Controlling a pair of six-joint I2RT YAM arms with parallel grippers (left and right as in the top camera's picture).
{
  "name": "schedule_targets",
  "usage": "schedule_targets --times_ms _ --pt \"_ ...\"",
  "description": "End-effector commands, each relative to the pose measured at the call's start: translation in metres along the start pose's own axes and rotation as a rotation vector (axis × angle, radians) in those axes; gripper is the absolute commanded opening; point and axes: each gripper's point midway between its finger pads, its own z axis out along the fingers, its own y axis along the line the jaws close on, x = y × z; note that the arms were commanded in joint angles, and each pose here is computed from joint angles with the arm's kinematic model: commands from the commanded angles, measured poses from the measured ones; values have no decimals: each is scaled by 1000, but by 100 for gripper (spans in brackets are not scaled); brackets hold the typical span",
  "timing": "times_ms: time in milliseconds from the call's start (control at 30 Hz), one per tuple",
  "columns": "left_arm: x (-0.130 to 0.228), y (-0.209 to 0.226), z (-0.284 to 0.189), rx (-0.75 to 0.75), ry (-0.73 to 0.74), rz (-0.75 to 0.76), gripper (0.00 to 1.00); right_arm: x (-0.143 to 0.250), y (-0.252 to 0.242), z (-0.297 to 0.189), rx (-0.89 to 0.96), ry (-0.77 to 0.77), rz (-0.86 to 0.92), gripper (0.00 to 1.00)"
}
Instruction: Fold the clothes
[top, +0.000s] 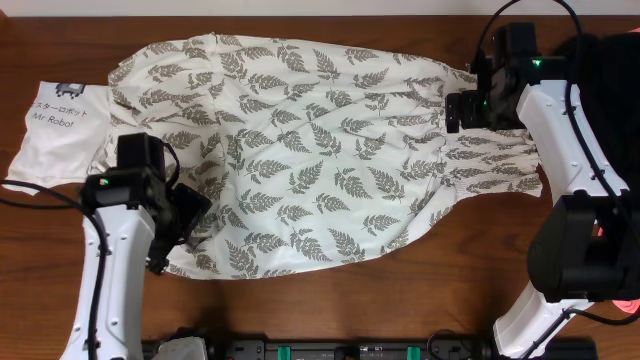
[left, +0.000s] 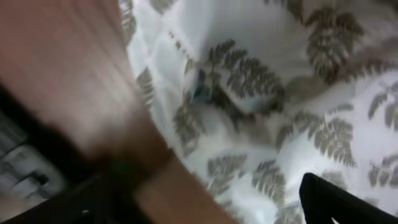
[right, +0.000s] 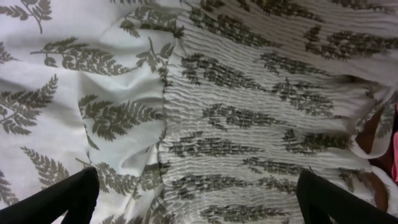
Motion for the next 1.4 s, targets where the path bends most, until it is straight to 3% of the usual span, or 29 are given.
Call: schedule_targets --times_ms 0,667,1367 --pt "-2 7 21 -14 -25 -88 98 -10 -2 1 11 -41 -9 99" --pt "-62 45 34 36 -103 -220 98 -20 1 1 10 -80 -15 99" --pt "-44 50 107 108 -120 -192 98 -20 1 1 10 -81 -16 99"
